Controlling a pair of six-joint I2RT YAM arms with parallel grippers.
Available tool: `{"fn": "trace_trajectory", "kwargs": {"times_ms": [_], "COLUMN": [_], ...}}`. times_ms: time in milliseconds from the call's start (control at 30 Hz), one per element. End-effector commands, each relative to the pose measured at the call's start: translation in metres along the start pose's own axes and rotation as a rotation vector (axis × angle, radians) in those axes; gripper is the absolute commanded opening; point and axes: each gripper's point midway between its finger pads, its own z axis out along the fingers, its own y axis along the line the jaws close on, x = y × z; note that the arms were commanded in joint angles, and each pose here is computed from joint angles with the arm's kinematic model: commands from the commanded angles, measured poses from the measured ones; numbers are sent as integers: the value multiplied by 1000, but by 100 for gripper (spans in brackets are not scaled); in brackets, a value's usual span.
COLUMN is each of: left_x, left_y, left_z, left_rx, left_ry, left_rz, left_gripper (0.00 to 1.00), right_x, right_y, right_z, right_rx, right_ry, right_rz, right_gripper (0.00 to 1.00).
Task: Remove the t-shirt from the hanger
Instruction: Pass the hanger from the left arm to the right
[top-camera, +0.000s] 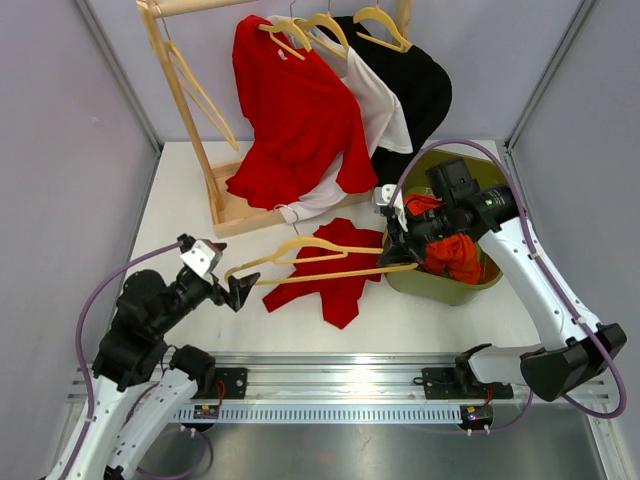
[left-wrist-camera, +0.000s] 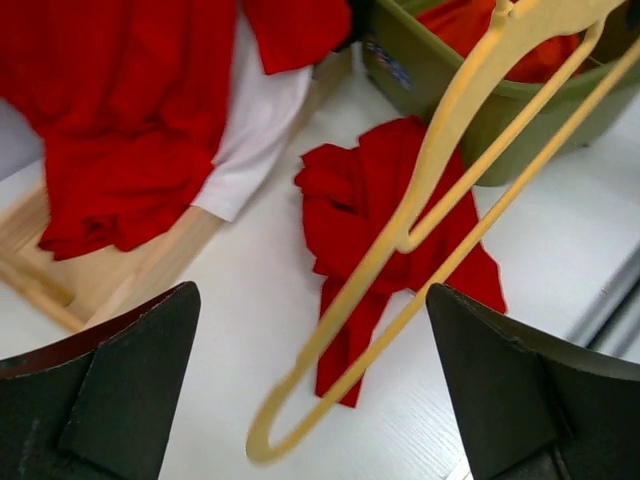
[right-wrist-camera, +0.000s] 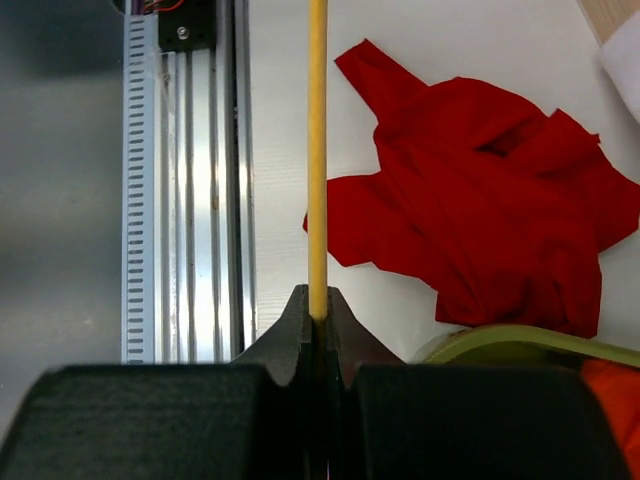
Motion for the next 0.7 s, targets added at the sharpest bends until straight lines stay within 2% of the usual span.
{"fn": "trace_trajectory", "kwargs": {"times_ms": [0,267,667], "left_x": [1,27,29], "left_y": [37,44,51], "left_z": [-8,-13,-17], "left_rx": [-227,-302,-352], "left_ry": [-40,-53,-58], "left_rz": [-12,-69,-72], "left_gripper": [99,99,99], "right_x": [-11,-28,-65], "right_y": [-20,-51,-91], "right_z": [-8,-17,-21], "right_rx": [119,272,359], "right_ry": [-35,-67,-138], "right_rz": [41,84,135], "right_gripper": [0,0,0]}}
